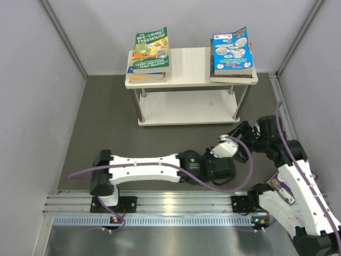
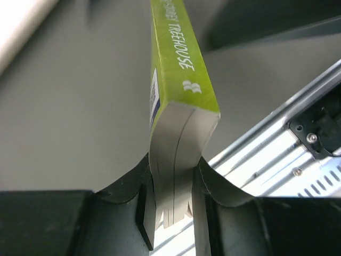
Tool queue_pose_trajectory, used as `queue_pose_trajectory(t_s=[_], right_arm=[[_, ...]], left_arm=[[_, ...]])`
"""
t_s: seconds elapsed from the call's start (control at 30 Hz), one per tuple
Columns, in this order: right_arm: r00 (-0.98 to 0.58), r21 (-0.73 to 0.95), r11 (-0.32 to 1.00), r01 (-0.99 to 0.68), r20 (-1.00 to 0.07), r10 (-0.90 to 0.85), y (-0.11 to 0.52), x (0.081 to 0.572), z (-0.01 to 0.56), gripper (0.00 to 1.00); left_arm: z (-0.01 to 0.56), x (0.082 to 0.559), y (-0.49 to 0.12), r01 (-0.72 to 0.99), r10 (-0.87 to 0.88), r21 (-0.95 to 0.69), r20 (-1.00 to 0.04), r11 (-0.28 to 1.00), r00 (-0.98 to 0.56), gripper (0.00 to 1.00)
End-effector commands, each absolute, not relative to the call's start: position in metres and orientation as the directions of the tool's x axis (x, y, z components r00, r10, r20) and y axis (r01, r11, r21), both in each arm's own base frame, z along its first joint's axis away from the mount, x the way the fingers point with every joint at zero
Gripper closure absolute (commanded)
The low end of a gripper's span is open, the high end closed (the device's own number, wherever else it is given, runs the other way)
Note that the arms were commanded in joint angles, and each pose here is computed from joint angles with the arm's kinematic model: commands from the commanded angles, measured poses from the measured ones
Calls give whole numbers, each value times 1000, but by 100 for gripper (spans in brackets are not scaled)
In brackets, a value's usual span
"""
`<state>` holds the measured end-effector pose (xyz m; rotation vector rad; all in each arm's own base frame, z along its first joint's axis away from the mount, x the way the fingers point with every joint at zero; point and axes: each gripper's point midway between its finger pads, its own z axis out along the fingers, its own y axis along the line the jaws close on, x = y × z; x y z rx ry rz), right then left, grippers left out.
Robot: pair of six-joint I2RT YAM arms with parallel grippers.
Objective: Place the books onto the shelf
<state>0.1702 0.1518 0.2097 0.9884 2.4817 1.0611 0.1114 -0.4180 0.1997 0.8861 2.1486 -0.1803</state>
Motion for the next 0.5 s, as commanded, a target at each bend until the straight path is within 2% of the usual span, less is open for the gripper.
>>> queue_pose_trajectory(t_s=[0.0, 0.03, 0.07, 0.1, 0.13, 0.23, 0.37, 0.4, 0.43, 0.47], right_arm=[[-757, 862, 420, 284, -67, 650, 165, 176, 282, 22], [-747, 869, 421, 260, -95, 658, 163, 179, 293, 19], [-746, 871, 427, 244, -113, 657, 162, 181, 298, 17], [-742, 873, 431, 230, -130, 658, 161, 182, 303, 15], [-730, 875, 434, 214, -152, 667, 159, 184, 313, 13], [-713, 875, 452, 171, -207, 670, 154, 187, 327, 11], [-720, 872, 467, 146, -230, 655, 153, 186, 329, 10], [-726, 871, 468, 148, -225, 650, 154, 186, 326, 10], [-738, 869, 469, 155, -214, 640, 156, 184, 321, 10], [-745, 868, 471, 158, -208, 634, 156, 183, 318, 10]], left_arm=[[218, 128, -381, 517, 238, -165, -744, 840, -624, 100], [229, 145, -385, 476, 113, -284, -754, 832, -647, 100], [227, 140, -383, 478, 83, -364, -721, 800, -688, 100], [250, 141, -373, 438, -38, -482, -703, 759, -710, 100], [225, 153, -356, 385, -73, -502, -675, 774, -734, 100], [233, 161, -338, 298, -278, -703, -580, 646, -766, 100], [253, 172, -313, 229, -523, -878, -441, 420, -730, 100], [290, 174, -303, 258, -626, -928, -371, 268, -686, 100], [270, 175, -295, 238, -651, -938, -347, 253, -675, 100], [274, 177, -287, 223, -698, -957, -288, 186, -655, 100]])
